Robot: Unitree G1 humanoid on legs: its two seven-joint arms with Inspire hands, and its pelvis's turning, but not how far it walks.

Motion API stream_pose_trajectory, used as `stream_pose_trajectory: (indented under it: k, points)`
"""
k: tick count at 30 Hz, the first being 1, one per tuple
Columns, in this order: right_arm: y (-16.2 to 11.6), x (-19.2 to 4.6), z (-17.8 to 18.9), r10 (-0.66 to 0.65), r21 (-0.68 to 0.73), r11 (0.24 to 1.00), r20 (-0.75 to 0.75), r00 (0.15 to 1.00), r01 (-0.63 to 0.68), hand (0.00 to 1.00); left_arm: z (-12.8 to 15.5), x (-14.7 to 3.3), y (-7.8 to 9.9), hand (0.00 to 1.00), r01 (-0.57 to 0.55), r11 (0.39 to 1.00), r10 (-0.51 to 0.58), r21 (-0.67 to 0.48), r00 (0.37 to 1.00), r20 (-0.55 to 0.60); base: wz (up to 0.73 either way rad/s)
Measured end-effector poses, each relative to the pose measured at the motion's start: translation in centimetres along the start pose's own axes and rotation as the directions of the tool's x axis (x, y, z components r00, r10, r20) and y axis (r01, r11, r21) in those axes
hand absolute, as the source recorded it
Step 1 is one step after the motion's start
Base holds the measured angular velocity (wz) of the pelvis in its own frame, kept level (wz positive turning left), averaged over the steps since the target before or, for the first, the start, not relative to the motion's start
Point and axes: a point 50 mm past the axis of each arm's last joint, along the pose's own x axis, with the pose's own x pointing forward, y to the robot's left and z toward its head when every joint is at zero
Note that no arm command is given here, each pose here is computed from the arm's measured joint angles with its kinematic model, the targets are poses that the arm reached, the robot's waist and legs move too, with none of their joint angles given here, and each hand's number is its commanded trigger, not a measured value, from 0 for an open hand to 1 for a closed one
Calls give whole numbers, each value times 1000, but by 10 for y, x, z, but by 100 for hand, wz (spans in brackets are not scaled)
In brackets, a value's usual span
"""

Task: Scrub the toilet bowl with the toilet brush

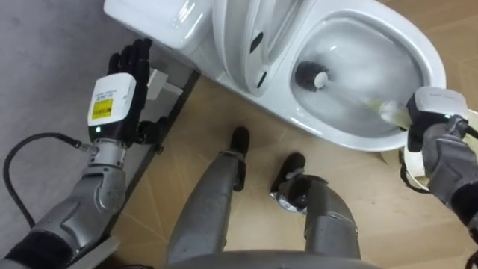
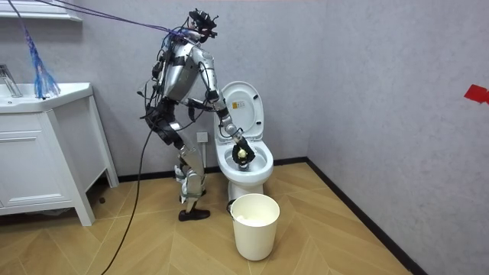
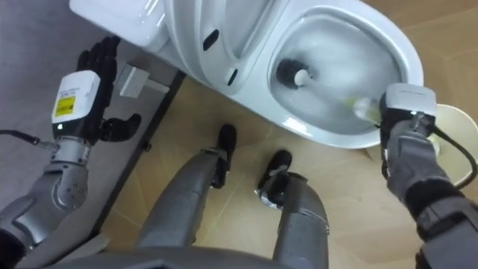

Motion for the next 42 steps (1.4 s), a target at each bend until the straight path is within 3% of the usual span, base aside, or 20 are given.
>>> stream_pose_trajectory:
  k: [2, 4, 12, 18, 23, 31, 42]
  points:
    - [-24, 10, 6, -43, 130, 990, -37, 998, 48, 100, 0, 12, 9, 0, -39, 999, 39, 29, 999, -1, 2]
    - [-32, 13, 4, -50, 183, 981, -64, 997, 61, 100, -2, 12, 10, 0, -41, 998, 41, 42, 999, -5, -6]
    - [-33, 13, 3, -75, 210, 974, -60, 995, 86, 100, 3, 27, 19, 0, -97, 992, 97, 82, 995, 12, 2]
    - [-29, 12, 5, -94, 20, 995, -5, 996, 94, 100, 6, 31, 18, 0, -70, 984, 65, 161, 997, 37, -6]
    - [4, 1, 1, -31, -313, 949, 44, 999, 43, 100, 20, 31, 5, 0, -50, 992, 46, 113, 998, 34, -3]
    - [24, -15, 17, -12, -394, 918, 108, 994, 54, 100, 11, 15, -1, 0, -22, 996, 24, 85, 999, -23, -13]
    - [41, -42, 24, -17, -428, 898, 203, 979, 104, 100, 1, -13, -6, 0, -105, 994, 108, 37, 988, -108, 6]
